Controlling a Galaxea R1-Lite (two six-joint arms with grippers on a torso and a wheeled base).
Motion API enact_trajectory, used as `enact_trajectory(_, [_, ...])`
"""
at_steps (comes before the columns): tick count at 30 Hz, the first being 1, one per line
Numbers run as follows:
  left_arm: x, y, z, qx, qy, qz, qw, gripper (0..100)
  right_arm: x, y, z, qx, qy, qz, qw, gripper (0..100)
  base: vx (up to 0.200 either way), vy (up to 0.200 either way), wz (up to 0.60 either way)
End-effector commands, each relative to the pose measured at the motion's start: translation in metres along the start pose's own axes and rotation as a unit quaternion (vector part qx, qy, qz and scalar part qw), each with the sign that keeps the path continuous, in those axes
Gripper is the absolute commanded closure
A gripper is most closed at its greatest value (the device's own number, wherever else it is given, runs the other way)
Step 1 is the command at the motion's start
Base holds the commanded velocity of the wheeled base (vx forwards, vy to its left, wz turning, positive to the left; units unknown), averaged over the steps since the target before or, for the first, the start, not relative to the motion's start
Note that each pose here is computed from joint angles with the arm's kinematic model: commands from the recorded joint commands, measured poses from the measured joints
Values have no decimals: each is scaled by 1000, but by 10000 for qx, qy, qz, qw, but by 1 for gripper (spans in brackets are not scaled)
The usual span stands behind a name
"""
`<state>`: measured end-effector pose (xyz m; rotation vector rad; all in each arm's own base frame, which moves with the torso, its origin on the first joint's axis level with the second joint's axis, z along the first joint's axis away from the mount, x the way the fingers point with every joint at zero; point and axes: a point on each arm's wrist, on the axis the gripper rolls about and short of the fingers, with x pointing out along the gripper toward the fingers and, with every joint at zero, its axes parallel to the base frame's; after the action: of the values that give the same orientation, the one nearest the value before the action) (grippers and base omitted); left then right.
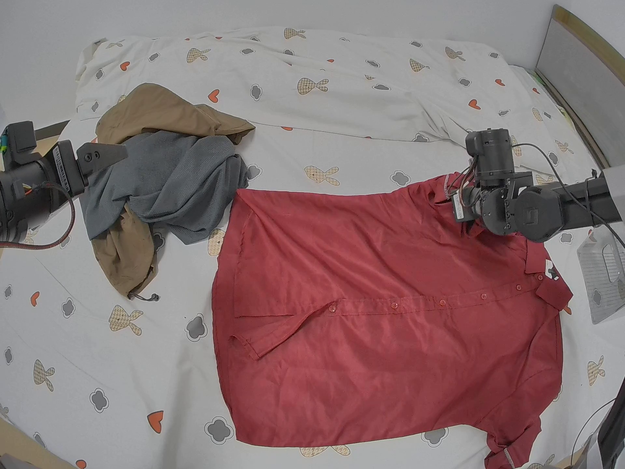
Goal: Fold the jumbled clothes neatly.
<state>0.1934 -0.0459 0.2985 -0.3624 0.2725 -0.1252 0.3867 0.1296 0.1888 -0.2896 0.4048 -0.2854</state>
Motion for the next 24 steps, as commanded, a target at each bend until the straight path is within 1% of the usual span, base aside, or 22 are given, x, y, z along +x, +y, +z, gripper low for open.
enact_trajectory(1, [0,-1,-2,25,46,-42,10000,0,4,-7,11,211,-200,-104,9995,100,0,0,0])
enact_trajectory(3, [1,-2,-3,29,62,-43,10000,0,7,-5,11,272,-276,-140,9992,100,0,0,0])
enact_trajectory(4, [0,-2,-6,56,100,-75,9999,0,17,2,10,438,-480,-317,9974,100,0,0,0])
enact_trajectory(6, [0,-3,-8,142,129,-88,9998,0,26,8,7,556,-650,-470,9952,100,0,0,0])
enact_trajectory(8, [0,-3,-7,158,124,-98,9997,0,27,8,7,565,-678,-474,9950,100,0,0,0])
enact_trajectory(9, [1,-3,-12,257,168,-129,9994,0,36,11,3,530,-724,-537,9945,100,0,0,0])
enact_trajectory(13, [2,-4,-16,353,74,-232,9991,0,53,12,1,598,-750,-649,9933,100,0,0,0])
enact_trajectory(14, [1,-5,-17,362,4,-308,9989,0,61,13,0,614,-757,-679,9929,100,0,0,0])
enact_trajectory(16, [-1,-8,-19,367,0,-382,9986,0,68,13,-1,627,-755,-723,9925,100,0,0,0])
enact_trajectory(17, [-2,-9,-19,373,3,-413,9985,0,70,15,-2,616,-745,-715,9927,0,0,0,0])
enact_trajectory(21, [-3,-9,-19,374,1,-430,9984,0,68,18,1,713,-852,-662,9916,0,0,0,0])
enact_trajectory(23, [-3,-9,-19,374,7,-444,9983,0,64,16,6,795,-980,-661,9898,0,0,0,0])
enact_trajectory(24, [-3,-9,-19,374,17,-489,9981,0,61,14,11,892,-1106,-665,9876,0,0,0,0])
